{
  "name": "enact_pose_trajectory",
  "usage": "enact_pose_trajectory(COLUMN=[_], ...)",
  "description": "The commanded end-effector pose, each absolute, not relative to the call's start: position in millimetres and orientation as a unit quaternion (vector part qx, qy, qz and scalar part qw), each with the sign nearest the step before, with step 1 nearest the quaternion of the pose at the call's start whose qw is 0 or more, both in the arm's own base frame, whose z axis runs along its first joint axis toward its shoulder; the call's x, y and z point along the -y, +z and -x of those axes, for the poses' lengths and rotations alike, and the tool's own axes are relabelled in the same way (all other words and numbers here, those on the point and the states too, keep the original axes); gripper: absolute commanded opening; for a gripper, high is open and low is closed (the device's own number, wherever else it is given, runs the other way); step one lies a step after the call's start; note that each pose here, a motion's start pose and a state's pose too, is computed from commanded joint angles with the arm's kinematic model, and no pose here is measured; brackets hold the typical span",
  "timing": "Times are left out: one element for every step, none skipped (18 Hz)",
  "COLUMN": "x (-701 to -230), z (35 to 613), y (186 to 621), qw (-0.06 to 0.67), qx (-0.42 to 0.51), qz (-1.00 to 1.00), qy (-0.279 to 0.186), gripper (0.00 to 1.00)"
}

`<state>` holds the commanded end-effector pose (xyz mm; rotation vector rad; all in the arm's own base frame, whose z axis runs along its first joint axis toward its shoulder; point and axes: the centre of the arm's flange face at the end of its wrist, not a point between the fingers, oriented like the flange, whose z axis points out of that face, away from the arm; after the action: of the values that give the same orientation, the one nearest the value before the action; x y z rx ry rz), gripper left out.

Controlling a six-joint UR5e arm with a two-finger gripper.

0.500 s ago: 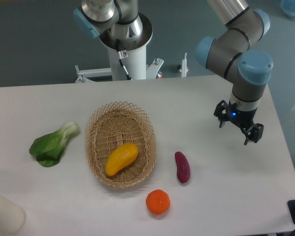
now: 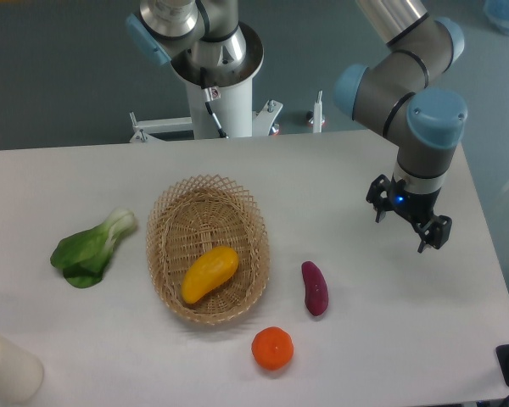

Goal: Pick up the mango from the basket
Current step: 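Move the open gripper from beside the table over the wicker basket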

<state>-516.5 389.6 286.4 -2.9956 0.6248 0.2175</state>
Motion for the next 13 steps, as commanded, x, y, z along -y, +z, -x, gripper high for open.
enact_pose_trajectory(x=[-399,-404,-410,-418,-419,-424,-433,-441,-451,-459,-465,-479,-488], z=[509,505,500,493,490,484,475,468,459,451,444,430,421], y=[287,287,288,292,293,297,299,300,302,303,303,303,302], qw=[0.042,0.046,0.046,0.043,0.043,0.044,0.046,0.05,0.052,0.055,0.059,0.066,0.076], qx=[-0.187,-0.178,-0.175,-0.176,-0.176,-0.175,-0.164,-0.152,-0.143,-0.142,-0.135,-0.118,-0.102], qz=[0.979,0.981,0.981,0.981,0.981,0.981,0.983,0.985,0.986,0.986,0.987,0.989,0.99], qy=[0.07,0.068,0.068,0.072,0.07,0.069,0.069,0.069,0.069,0.068,0.066,0.061,0.053], gripper=[1.0,1.0,1.0,1.0,1.0,1.0,1.0,1.0,1.0,1.0,1.0,1.0,1.0])
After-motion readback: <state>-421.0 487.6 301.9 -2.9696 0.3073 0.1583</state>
